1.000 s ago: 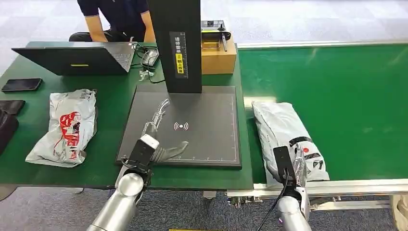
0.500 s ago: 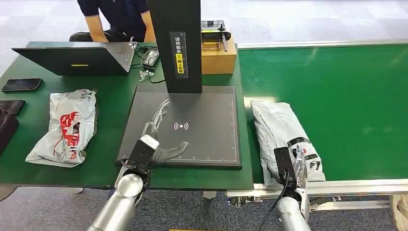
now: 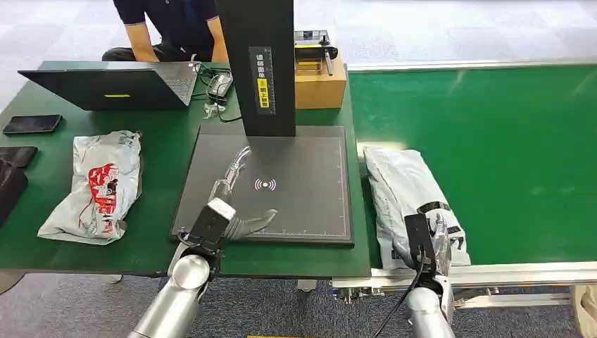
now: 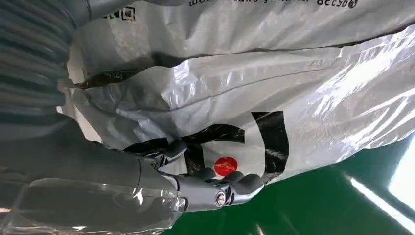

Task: Moved the parcel from conveyor to table for the left to box.

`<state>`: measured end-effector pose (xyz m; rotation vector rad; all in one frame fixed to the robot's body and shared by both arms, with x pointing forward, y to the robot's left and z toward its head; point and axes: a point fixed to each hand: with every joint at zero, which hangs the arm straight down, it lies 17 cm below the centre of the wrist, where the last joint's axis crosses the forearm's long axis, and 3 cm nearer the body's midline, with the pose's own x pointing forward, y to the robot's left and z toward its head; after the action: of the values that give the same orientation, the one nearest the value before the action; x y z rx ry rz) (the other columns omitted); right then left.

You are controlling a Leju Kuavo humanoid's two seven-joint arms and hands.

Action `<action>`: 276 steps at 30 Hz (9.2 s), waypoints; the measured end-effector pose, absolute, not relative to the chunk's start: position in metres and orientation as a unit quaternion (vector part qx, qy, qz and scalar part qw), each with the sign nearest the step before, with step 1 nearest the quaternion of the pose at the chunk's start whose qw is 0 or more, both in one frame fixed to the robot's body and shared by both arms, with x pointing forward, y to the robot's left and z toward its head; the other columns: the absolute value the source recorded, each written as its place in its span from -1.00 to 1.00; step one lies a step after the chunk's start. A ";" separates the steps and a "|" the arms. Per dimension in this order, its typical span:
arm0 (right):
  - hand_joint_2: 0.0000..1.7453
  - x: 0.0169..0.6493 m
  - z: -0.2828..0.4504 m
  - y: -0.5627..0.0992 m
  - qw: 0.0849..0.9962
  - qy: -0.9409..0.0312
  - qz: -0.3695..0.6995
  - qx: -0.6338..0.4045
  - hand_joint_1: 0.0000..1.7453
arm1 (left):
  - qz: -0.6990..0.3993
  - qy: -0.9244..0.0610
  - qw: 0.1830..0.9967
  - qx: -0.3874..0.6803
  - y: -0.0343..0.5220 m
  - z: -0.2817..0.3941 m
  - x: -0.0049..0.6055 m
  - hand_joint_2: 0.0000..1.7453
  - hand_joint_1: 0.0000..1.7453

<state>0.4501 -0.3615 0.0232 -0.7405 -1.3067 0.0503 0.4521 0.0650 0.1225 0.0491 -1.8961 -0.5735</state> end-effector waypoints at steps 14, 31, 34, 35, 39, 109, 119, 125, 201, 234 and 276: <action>1.00 0.451 0.024 -0.362 0.732 -0.592 0.022 -0.337 -0.66 | -0.242 -0.801 0.547 0.023 0.066 0.125 0.453 1.00 -1.00; 1.00 0.450 0.029 -0.365 0.730 -0.595 0.014 -0.336 0.62 | -0.243 -0.801 0.547 0.026 0.067 0.126 0.450 1.00 -1.00; 1.00 0.449 0.029 -0.364 0.730 -0.595 0.013 -0.336 0.90 | -0.242 -0.801 0.546 0.026 0.067 0.127 0.450 1.00 -1.00; 1.00 0.449 0.029 -0.364 0.730 -0.595 0.013 -0.336 1.00 | -0.242 -0.801 0.546 0.026 0.067 0.127 0.450 1.00 -1.00; 1.00 0.448 0.029 -0.365 0.730 -0.595 0.012 -0.337 1.00 | -0.242 -0.801 0.547 0.026 0.067 0.127 0.450 1.00 -1.00; 1.00 0.427 0.261 -0.268 0.433 -0.841 0.029 -0.323 1.00 | -0.226 -0.815 0.533 0.027 0.067 0.128 0.442 1.00 -1.00; 1.00 0.441 0.299 -0.172 0.374 -0.890 0.116 -0.233 1.00 | -0.195 -0.819 0.538 0.043 0.079 0.122 0.437 1.00 -1.00; 1.00 0.458 0.329 -0.116 0.337 -0.910 0.153 -0.189 1.00 | -0.178 -0.823 0.536 0.051 0.085 0.120 0.434 1.00 -1.00; 1.00 0.489 0.232 -0.134 0.454 -0.878 0.150 -0.016 -1.00 | -0.089 -0.817 0.553 0.139 0.168 0.125 0.468 1.00 -1.00; 1.00 0.419 0.297 -0.163 0.367 -0.925 0.081 0.051 -1.00 | -0.446 -0.771 0.400 0.216 0.082 0.131 0.482 1.00 -1.00; 1.00 0.416 0.293 -0.159 0.376 -0.921 0.086 0.050 -1.00 | -0.602 -0.631 0.455 0.180 0.083 0.044 0.506 1.00 1.00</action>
<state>0.4165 -0.1592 0.2927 0.1281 -2.3572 0.2209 0.5065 0.0829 0.0444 0.4442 -1.5557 -1.4857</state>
